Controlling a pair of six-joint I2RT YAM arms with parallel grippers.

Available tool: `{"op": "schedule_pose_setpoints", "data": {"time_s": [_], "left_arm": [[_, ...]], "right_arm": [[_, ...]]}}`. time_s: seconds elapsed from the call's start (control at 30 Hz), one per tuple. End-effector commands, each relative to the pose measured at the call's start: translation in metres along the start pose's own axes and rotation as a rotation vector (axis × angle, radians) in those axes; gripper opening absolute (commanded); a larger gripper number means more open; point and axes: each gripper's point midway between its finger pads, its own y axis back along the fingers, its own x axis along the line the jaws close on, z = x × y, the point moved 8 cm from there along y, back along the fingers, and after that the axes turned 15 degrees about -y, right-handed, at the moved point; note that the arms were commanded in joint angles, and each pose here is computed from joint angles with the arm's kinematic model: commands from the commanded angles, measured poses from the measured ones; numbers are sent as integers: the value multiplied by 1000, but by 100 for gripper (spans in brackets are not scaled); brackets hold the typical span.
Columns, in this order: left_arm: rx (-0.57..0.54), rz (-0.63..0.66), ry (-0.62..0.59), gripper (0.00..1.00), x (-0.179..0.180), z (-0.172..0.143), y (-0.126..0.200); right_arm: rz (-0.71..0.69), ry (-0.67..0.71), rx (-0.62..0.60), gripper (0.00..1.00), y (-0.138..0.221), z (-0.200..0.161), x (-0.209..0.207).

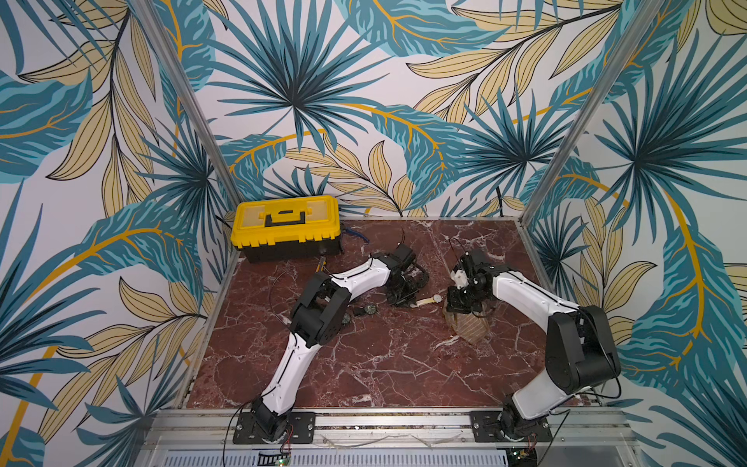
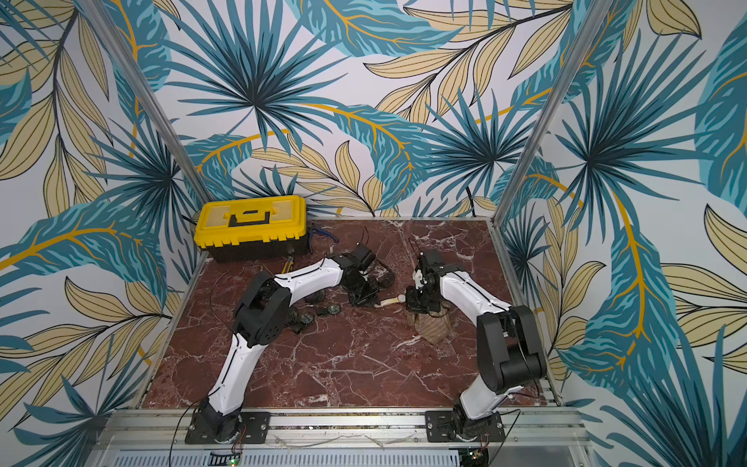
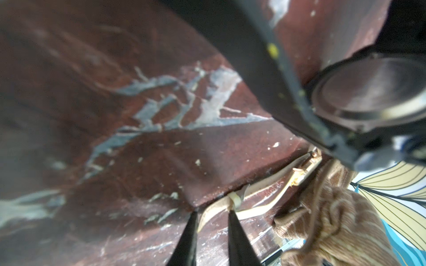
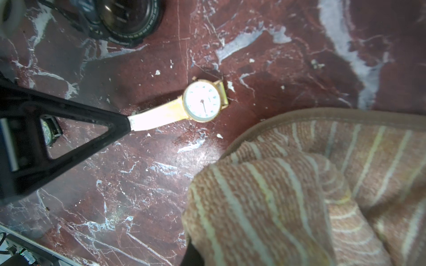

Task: Wipe the watch dial
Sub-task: Wipe the dirt from the watch dial, then move the watch to the center of the board.

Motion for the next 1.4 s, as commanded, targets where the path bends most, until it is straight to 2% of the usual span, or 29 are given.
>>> {"op": "schedule_pose_setpoints", "data": {"time_s": [0.0, 0.13, 0.27, 0.57, 0.87, 1.13, 1.37], "left_arm": [[20, 2, -8, 30, -2, 1, -7], [35, -8, -6, 40, -2, -1, -8], [33, -15, -14, 56, -4, -2, -4], [-43, -5, -48, 66, -12, -4, 24], [-153, -3, -86, 67, -12, -16, 81], [-180, 80, 1, 63, 55, -45, 118], [-182, 131, 73, 58, 109, -55, 132]], "right_arm": [[32, 1, 10, 0, -6, 4, 7], [35, 2, 26, 0, -12, 6, 9], [34, 5, 31, 0, -15, 9, 10], [19, 22, -2, 0, -6, 11, 10], [-18, 24, -65, 0, 21, 3, 3], [-38, 2, -97, 0, 39, -17, -9], [-60, -18, -108, 0, 48, -32, -17]]}}
